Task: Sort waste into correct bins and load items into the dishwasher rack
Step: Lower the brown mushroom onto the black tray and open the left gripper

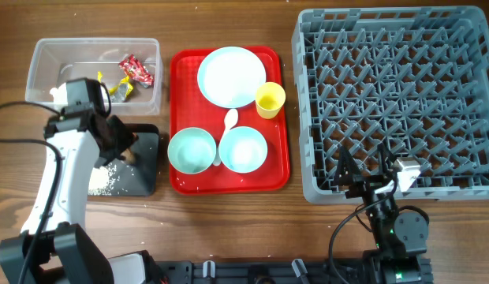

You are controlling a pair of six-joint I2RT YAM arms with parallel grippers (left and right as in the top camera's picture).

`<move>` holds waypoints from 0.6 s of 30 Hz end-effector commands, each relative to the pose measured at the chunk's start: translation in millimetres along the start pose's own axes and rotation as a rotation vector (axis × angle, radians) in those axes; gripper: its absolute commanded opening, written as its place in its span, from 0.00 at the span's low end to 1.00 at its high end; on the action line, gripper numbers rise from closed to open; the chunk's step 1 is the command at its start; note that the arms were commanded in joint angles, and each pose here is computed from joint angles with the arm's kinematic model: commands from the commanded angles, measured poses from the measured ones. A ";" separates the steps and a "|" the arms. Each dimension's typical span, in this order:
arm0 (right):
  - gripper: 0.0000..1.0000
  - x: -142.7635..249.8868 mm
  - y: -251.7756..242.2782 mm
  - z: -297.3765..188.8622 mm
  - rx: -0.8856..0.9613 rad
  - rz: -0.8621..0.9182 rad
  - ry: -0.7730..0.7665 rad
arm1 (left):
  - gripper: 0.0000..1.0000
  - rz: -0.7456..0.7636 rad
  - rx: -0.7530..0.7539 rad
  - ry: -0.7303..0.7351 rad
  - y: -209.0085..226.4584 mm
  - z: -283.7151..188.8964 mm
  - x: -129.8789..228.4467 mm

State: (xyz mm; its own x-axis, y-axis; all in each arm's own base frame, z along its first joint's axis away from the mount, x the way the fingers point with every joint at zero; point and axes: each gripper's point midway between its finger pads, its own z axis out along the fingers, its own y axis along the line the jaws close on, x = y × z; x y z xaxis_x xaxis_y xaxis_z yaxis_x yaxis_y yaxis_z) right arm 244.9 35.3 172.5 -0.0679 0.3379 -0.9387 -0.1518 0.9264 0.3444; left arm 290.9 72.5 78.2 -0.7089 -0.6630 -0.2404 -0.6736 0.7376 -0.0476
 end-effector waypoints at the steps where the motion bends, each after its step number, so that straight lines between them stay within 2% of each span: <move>1: 1.00 -1.8 -0.3 -0.3 0.004 -0.008 -0.010 | 0.40 -0.050 -0.027 -0.005 12.9 12.7 6.6; 8: 1.00 -1.8 -0.3 -0.3 0.004 -0.008 -0.010 | 0.42 -0.057 -0.027 0.004 16.3 18.4 10.7; 13: 1.00 -1.8 -0.3 -0.3 0.004 -0.008 -0.010 | 0.52 -0.054 0.000 0.003 11.0 15.4 8.4; 18: 1.00 -1.8 -0.3 -0.3 0.004 -0.008 -0.010 | 0.60 -0.058 0.058 -0.030 -2.2 -9.2 -7.5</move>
State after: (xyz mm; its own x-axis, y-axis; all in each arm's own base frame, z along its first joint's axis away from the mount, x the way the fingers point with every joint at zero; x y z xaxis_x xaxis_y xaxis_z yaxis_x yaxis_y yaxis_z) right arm 244.9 35.3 172.5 -0.0679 0.3379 -0.9387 -0.1518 0.9264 0.3444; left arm 276.2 74.3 58.2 -0.6871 -0.6969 -0.2053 -0.7055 0.7075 -0.0408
